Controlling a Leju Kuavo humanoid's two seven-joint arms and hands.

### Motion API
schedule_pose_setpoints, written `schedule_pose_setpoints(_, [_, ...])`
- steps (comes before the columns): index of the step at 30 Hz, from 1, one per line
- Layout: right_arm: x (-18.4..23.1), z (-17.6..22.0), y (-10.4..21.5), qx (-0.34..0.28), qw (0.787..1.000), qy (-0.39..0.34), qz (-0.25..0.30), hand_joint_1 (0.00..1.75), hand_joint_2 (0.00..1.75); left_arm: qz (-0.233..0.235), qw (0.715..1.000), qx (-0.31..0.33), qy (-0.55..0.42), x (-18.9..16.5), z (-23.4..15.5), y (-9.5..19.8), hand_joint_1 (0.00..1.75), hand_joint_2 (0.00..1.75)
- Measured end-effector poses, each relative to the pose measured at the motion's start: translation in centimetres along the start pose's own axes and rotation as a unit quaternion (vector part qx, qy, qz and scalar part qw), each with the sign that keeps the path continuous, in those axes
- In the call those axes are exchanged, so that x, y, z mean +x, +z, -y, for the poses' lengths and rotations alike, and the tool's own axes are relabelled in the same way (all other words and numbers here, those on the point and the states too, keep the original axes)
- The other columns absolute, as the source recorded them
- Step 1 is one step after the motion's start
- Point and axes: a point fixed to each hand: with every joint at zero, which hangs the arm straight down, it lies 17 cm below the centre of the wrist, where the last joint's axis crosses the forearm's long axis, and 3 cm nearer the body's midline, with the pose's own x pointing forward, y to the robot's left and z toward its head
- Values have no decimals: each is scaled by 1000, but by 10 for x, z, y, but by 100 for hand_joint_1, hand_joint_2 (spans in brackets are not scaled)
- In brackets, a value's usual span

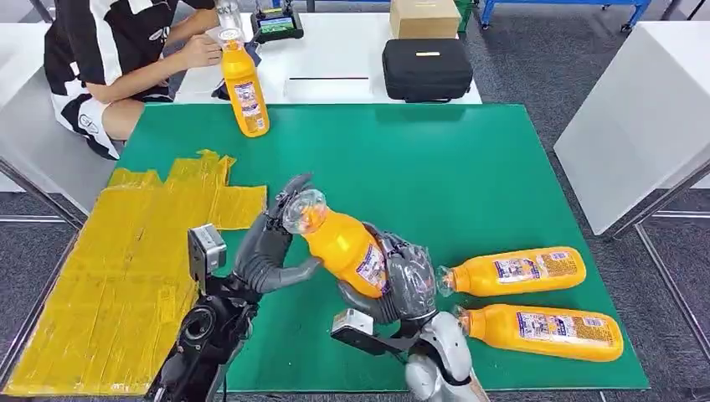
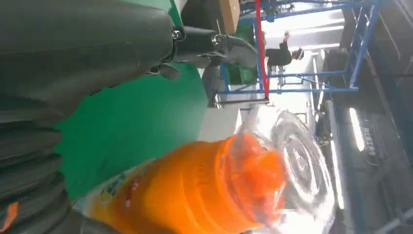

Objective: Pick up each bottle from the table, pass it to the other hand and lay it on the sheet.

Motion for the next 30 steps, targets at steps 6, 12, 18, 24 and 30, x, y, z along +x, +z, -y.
schedule_pose_setpoints(6, [7,-2,-15,2,999,41,31,175,175,-6,1000,-10,3,-5,7,-2,0,175])
schedule_pose_setpoints(12, [9,-15,-28,16,997,59,38,175,175,-9,1000,-11,7,-7,9,-3,0,175])
schedule_pose_setpoints(18, [9,-26,-33,28,997,57,37,175,175,-11,1000,-9,8,-8,6,-3,0,175])
schedule_pose_setpoints(24, [6,-37,-34,43,997,54,31,175,175,-12,1000,-3,8,-9,1,-2,16,175])
schedule_pose_setpoints(30, [9,-51,-30,60,997,46,28,175,175,-1,999,24,24,-5,-10,0,175,175])
